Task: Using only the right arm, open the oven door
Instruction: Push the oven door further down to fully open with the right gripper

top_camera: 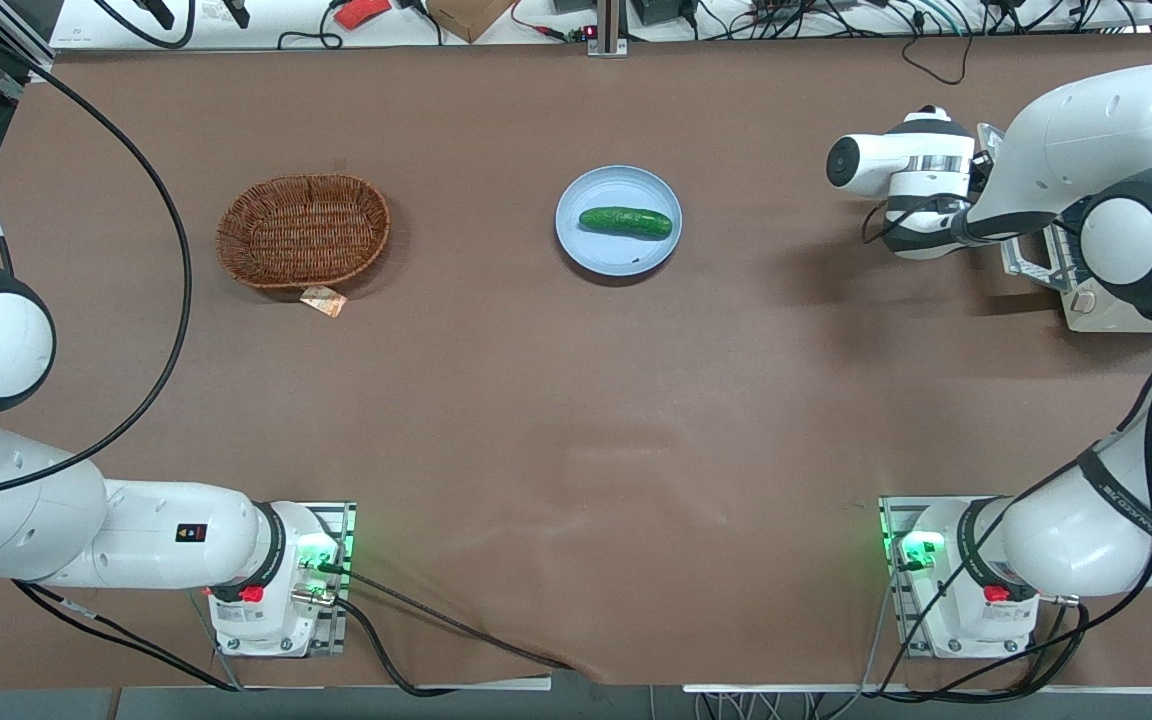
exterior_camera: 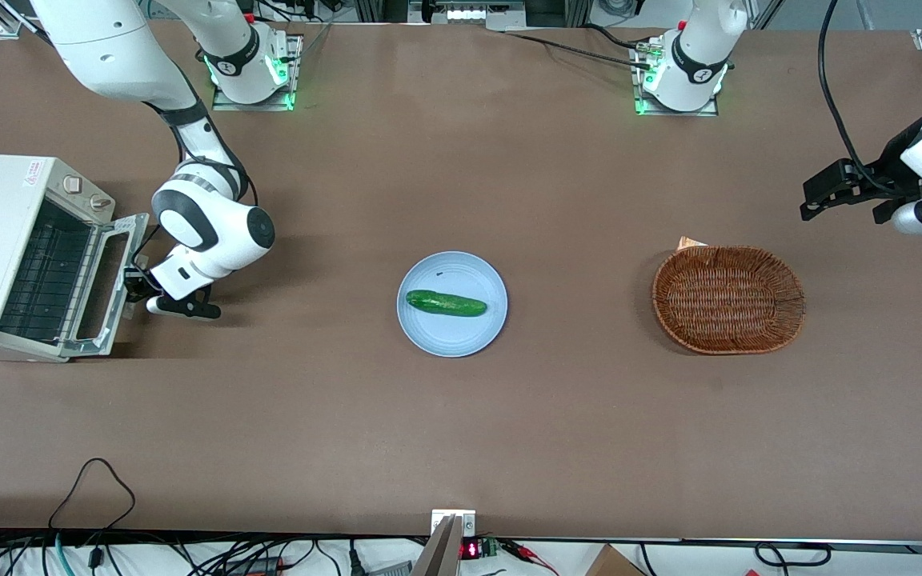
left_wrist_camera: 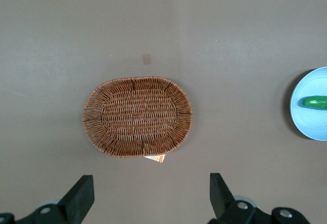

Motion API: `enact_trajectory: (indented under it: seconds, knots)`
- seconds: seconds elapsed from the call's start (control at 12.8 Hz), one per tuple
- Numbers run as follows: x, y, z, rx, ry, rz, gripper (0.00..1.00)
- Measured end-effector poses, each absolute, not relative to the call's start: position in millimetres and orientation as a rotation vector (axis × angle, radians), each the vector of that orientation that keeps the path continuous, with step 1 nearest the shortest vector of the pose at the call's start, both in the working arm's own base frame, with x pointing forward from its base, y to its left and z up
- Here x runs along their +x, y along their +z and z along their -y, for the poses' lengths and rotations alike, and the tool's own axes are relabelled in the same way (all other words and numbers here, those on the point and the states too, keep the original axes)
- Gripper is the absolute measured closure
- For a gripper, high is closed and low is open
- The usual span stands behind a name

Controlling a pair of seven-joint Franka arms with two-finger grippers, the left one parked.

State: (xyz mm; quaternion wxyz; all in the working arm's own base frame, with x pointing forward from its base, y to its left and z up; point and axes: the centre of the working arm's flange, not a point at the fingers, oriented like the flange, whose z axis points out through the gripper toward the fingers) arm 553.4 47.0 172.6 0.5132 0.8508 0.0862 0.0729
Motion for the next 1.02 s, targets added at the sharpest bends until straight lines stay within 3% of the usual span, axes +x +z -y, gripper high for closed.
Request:
enact_trajectory:
  seconds: [1.02]
  knots:
    - [550.3, 136.9, -52.2, 2.059, 0.137, -0.252, 0.99]
